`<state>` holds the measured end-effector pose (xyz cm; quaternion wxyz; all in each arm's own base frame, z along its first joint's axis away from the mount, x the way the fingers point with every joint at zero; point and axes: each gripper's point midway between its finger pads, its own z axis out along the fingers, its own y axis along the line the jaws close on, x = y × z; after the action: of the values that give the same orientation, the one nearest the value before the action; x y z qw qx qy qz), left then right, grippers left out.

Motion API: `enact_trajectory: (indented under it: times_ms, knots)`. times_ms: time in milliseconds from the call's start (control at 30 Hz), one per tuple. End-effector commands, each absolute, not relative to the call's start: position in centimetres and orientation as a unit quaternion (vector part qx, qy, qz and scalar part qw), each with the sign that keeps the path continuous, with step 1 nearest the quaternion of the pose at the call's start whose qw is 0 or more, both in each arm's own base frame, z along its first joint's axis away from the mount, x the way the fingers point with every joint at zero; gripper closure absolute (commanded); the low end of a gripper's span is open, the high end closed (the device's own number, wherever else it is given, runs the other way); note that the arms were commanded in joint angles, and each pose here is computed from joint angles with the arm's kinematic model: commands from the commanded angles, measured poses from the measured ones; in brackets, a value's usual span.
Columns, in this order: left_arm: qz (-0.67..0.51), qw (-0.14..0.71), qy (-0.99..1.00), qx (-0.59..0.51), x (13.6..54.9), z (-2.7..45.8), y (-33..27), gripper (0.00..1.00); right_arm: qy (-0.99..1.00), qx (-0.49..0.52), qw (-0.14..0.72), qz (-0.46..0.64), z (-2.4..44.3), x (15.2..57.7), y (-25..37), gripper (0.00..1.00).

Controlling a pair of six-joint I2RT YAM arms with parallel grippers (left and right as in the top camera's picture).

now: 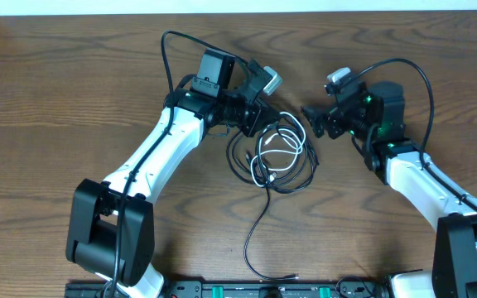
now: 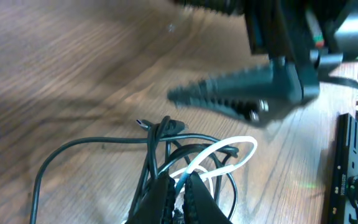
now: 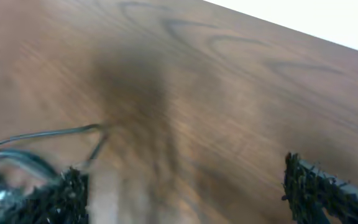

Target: Untangle cables

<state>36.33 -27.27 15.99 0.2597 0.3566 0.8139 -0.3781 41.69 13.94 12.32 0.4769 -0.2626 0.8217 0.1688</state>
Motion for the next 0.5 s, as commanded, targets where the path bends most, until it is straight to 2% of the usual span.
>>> enact_trajectory:
  times_ms: [0,200,467]
  knots:
    - [-0.391,0.285,0.79,0.376,36.3,17.8,-27.6,0.92,0.785,-0.335,0.468,0.227,12.9,39.6,16.0,0.01]
    - [-0.395,0.303,0.783,0.374,36.9,18.5,-28.0,0.92,0.776,-0.382,0.442,0.239,11.7,37.8,16.6,0.01]
    - [-0.48,0.277,0.732,0.396,34.3,20.5,-29.3,0.92,0.744,-0.421,0.457,0.244,12.3,37.4,17.3,0.03]
